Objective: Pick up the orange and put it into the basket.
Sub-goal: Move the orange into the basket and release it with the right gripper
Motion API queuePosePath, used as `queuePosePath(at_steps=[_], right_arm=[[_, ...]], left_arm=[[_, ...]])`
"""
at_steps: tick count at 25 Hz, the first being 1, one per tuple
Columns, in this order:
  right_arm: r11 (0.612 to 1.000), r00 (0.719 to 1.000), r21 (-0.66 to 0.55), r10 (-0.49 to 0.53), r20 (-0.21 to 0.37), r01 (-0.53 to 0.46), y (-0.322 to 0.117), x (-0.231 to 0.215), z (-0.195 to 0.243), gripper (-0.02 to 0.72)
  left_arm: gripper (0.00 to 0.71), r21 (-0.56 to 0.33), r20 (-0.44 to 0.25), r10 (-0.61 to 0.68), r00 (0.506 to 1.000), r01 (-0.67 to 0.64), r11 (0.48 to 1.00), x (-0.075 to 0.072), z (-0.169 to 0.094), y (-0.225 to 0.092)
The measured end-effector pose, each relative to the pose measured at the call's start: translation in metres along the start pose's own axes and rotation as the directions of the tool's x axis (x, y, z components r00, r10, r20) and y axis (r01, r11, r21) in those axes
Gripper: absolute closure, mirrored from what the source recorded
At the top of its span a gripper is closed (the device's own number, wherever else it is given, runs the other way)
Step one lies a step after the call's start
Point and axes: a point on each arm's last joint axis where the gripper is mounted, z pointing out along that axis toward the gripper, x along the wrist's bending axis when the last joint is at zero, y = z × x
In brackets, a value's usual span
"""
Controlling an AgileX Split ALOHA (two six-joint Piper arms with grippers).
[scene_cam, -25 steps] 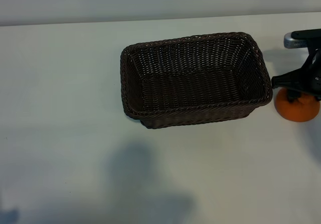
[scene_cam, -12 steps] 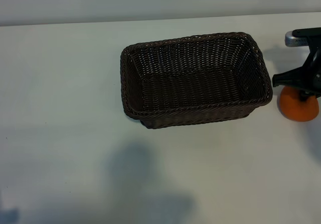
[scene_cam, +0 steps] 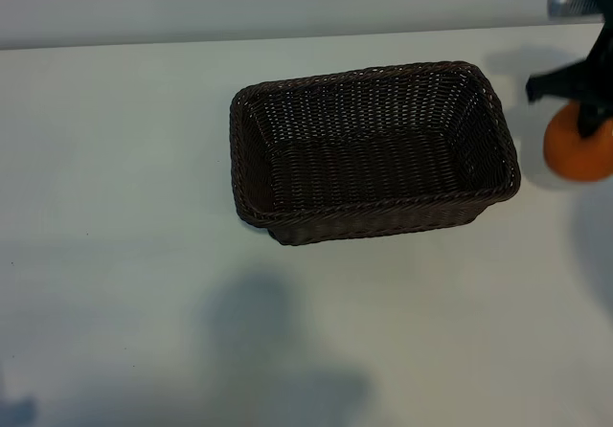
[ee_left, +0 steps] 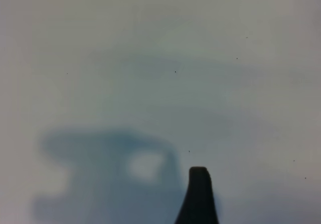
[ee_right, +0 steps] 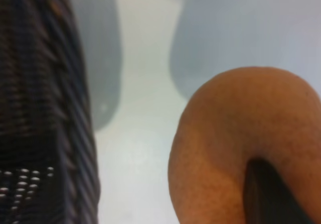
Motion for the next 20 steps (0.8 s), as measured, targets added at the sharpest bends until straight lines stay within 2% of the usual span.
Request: queuePosePath(at_steps=[8,20], right_arm=[[0.996,0.999,-0.069,-0.053,-0.014,0.051,0.005,0.013,-0.047,0.620],[0.957,0.961,-0.153,-0.262,-0.084,0.247,-0.005,0.094,-0.073,0.619]], left_arm=[[0.118,0.000,0.000,0.000,1.000,0.000,1.000,0.000,0.000,0.000],[0.118,0.000,0.000,-0.001,1.000,0.001,1.000,0.000,0.000,0.000]])
